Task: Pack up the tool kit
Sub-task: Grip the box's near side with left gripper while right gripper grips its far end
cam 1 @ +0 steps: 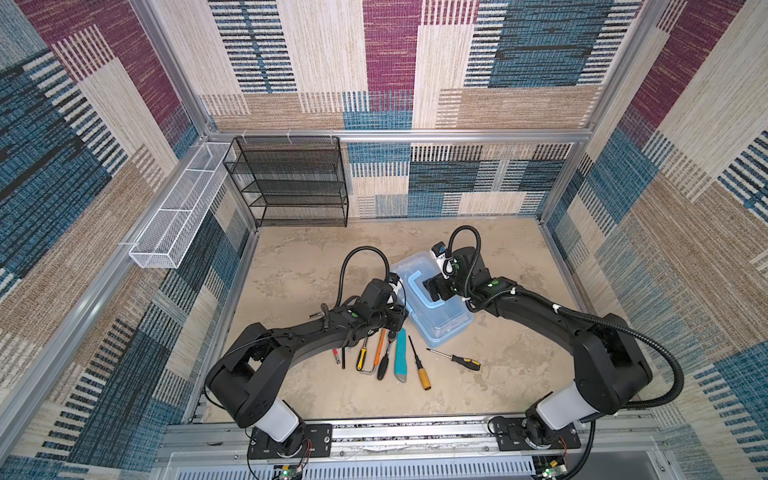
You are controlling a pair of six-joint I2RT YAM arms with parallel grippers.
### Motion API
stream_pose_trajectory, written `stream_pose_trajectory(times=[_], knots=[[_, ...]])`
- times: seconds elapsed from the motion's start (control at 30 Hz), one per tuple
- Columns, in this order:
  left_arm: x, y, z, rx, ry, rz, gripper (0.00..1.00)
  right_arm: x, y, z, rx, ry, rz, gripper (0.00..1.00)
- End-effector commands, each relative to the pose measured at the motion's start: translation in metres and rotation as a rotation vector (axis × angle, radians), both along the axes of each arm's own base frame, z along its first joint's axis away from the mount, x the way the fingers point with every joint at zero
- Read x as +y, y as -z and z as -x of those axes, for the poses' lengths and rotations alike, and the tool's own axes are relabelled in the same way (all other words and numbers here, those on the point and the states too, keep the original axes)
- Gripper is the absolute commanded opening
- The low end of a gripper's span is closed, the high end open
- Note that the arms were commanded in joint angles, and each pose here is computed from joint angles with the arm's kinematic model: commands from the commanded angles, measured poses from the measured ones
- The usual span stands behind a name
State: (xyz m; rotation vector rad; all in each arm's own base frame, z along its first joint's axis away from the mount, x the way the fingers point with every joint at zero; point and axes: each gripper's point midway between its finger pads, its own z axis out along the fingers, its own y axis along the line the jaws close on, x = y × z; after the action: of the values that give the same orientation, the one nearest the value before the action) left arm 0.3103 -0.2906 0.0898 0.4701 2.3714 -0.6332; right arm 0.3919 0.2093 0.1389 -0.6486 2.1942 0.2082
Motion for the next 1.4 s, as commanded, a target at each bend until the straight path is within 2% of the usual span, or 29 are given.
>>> stream_pose_trajectory(times=[0.0,0.13,0.4,0.53,0.8,1.03,1.37], knots=[[-0.011,-0.002,-0.006,0.014,0.012,0.024,0.42,-0.013,0.028,0.011,0.094,0.004,0.069,0.92],[-0.022,-0.002,-0.018,0.02,0.016,0.028,0.39,-0.023,0.031,0.006,0.114,0.034,0.028,0.84],[-0.048,-0.009,-0.051,0.062,0.033,0.132,0.38,-0.052,0.041,-0.004,0.143,0.113,-0.003,0.85],[-0.055,-0.017,-0.056,0.089,0.041,0.194,0.37,-0.058,0.047,-0.003,0.162,0.141,-0.018,0.88],[-0.046,-0.018,-0.041,0.146,0.017,0.267,0.4,-0.068,0.044,0.0,0.161,0.159,-0.014,0.97],[-0.036,-0.019,-0.026,0.173,0.001,0.288,0.42,-0.078,0.039,0.002,0.156,0.146,-0.023,0.99],[-0.039,-0.013,-0.018,0.217,0.018,0.312,0.45,-0.067,0.052,0.012,0.204,0.059,-0.04,0.87]])
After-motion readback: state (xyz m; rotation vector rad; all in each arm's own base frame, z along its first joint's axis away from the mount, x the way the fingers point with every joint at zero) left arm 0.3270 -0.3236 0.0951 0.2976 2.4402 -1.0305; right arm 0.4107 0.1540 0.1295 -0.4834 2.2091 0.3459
